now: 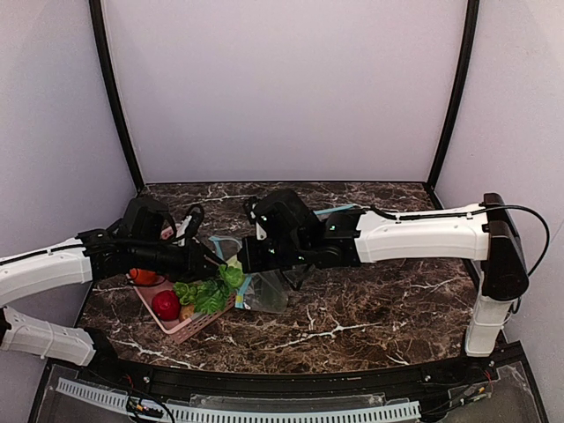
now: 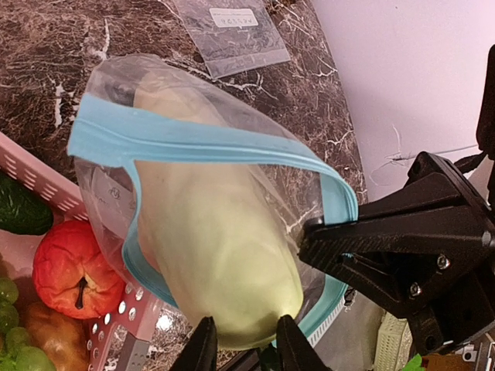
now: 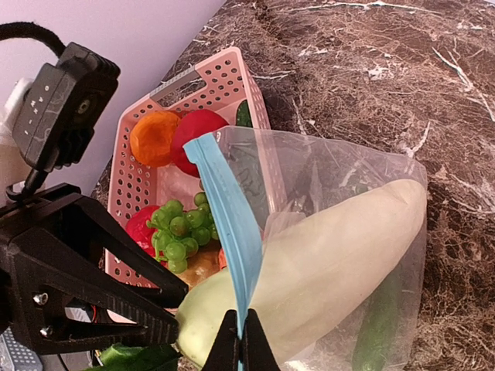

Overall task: Place the food in the zip-top bag and seal the zipper
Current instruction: Adjust the fake vegetable in the zipper food storage bag.

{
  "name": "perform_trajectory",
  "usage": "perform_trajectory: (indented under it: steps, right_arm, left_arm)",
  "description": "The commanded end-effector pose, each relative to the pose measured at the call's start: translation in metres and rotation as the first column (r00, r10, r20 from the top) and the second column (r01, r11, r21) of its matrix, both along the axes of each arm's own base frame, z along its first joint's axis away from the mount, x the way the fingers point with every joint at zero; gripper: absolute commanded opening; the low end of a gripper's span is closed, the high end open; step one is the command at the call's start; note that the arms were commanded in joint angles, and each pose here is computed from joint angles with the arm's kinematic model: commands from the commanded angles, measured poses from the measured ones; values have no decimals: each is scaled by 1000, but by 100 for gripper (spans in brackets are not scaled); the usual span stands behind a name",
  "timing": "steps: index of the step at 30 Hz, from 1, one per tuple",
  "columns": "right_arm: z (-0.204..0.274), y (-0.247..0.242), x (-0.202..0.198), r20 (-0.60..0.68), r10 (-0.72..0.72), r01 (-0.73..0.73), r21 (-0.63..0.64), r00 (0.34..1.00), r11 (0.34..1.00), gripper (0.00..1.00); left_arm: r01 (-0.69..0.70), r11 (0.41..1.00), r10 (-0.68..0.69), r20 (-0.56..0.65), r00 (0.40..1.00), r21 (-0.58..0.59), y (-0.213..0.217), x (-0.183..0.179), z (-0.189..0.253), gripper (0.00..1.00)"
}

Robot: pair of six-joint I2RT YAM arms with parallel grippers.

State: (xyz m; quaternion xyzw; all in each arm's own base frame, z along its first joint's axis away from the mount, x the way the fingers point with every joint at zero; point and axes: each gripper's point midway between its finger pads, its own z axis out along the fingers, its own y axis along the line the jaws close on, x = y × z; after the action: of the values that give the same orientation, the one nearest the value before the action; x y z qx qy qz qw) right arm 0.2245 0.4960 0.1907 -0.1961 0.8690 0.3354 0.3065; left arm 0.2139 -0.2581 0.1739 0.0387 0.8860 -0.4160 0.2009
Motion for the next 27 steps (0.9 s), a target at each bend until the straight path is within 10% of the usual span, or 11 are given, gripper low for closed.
perform_trajectory:
  steps: [1, 27]
  right_arm:
    - [11, 11, 2, 12, 17, -18, 53, 1000, 998, 0]
    - [9, 23, -10, -48, 77, -71, 110, 996, 991, 0]
  left_arm:
    - [17, 999, -18, -22, 1000, -47, -7, -1, -4, 25]
    - [52, 993, -58, -60, 997, -109, -39, 10, -30, 14]
